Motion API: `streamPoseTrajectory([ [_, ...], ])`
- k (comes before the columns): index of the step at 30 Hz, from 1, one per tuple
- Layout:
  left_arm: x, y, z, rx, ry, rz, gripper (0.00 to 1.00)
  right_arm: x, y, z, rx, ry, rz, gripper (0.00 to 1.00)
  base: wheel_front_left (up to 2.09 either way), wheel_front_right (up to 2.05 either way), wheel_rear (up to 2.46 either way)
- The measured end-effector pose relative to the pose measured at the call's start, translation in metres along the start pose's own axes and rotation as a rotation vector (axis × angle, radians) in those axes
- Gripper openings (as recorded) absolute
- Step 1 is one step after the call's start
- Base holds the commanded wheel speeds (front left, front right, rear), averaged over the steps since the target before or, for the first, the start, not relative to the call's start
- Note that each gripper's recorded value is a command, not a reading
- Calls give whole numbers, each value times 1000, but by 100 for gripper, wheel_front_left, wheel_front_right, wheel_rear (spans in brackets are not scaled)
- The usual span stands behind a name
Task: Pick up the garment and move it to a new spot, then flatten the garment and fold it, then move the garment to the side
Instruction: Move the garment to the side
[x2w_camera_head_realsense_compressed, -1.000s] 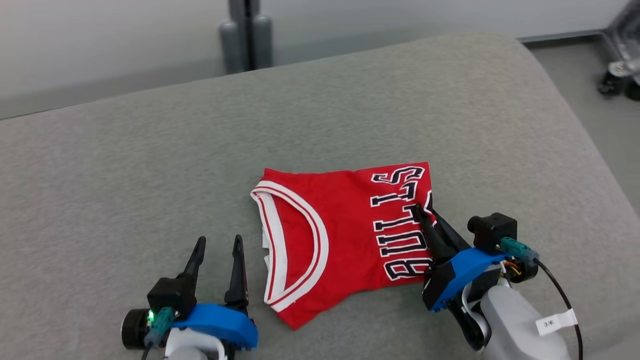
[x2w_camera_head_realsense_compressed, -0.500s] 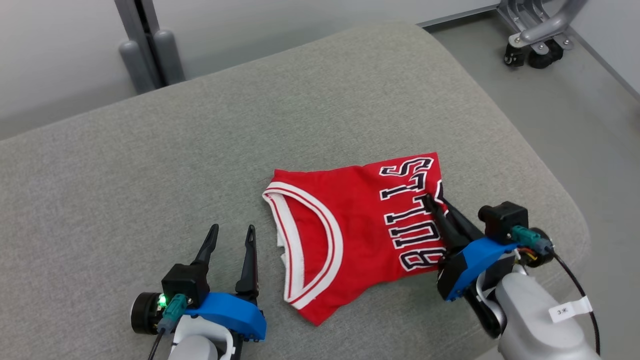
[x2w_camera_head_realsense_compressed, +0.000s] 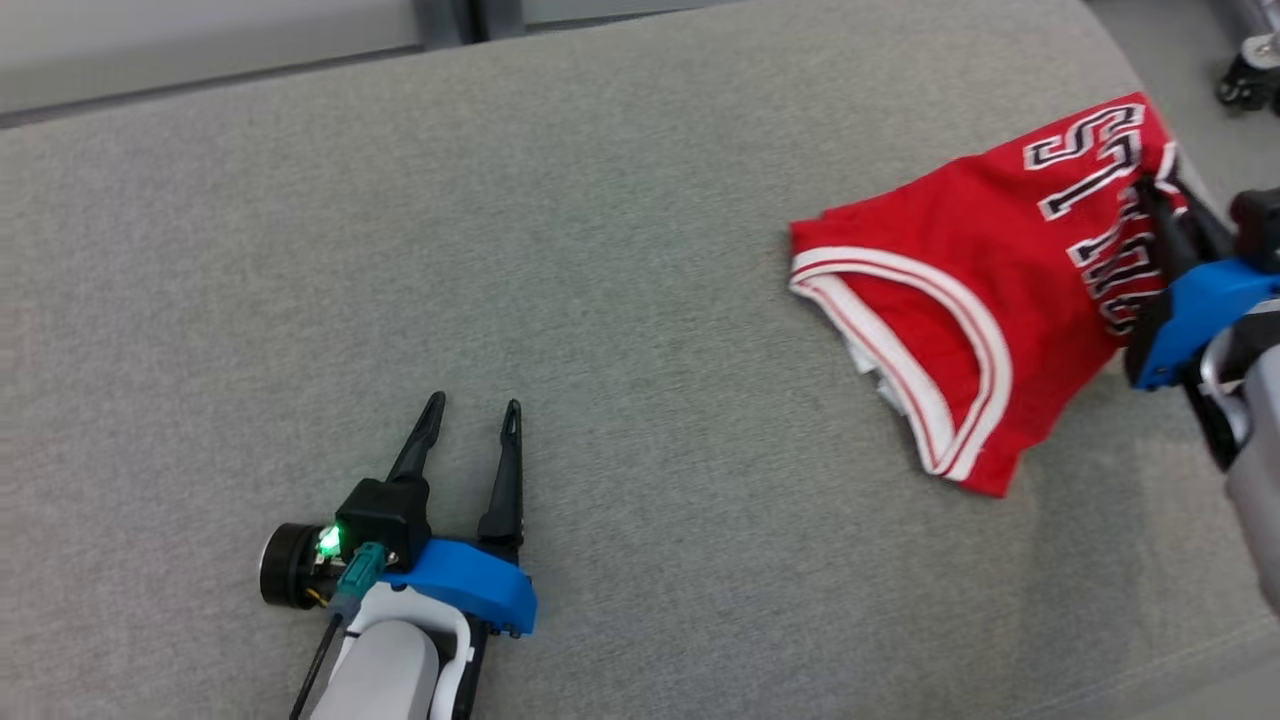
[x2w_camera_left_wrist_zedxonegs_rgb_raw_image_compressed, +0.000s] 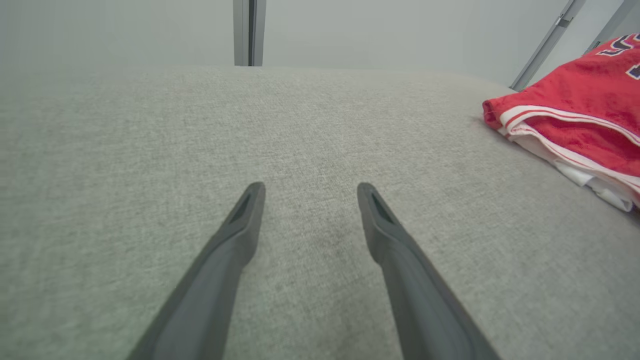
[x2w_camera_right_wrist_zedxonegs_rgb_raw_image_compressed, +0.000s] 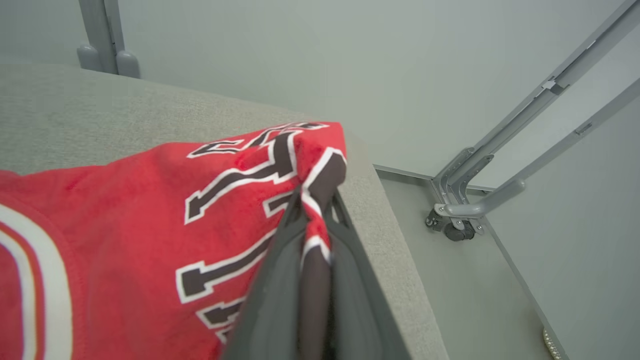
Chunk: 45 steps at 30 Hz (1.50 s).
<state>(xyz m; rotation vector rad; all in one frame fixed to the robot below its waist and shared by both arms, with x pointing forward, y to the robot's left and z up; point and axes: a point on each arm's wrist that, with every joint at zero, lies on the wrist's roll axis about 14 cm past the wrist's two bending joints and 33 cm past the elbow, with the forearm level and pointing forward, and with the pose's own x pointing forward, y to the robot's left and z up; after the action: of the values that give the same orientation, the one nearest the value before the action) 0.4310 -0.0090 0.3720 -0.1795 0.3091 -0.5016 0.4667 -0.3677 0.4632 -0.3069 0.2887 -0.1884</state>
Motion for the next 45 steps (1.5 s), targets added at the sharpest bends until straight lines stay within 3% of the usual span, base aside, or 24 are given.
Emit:
streamPoseTrajectory([
  [13, -5, 43, -4, -24, -8, 124, 100, 29, -84, -25, -81, 100, -231, 0, 0, 0, 0],
  [14, -5, 43, -5, -26, -9, 125, 100, 29, -88, -25, -87, 101, -245, 47, 0, 0, 0],
  [15, -5, 43, -5, -26, -9, 125, 100, 26, -93, -27, -82, 107, -264, 100, 0, 0, 0],
  [20, -4, 43, -5, -21, -6, 121, 100, 32, -87, -3, -73, 21, -290, 100, 0, 0, 0],
  [29, -16, 55, 18, -9, -56, 177, 100, 41, 26, 74, 122, -257, -65, 100, 0, 0, 0],
  [38, -61, 74, 45, -16, -128, 294, 100, -13, 136, 66, 275, -273, 172, 100, 0, 0, 0],
  [45, -100, 95, 56, -38, -175, 405, 100, -50, 173, 46, 298, -226, 264, 100, 0, 0, 0],
])
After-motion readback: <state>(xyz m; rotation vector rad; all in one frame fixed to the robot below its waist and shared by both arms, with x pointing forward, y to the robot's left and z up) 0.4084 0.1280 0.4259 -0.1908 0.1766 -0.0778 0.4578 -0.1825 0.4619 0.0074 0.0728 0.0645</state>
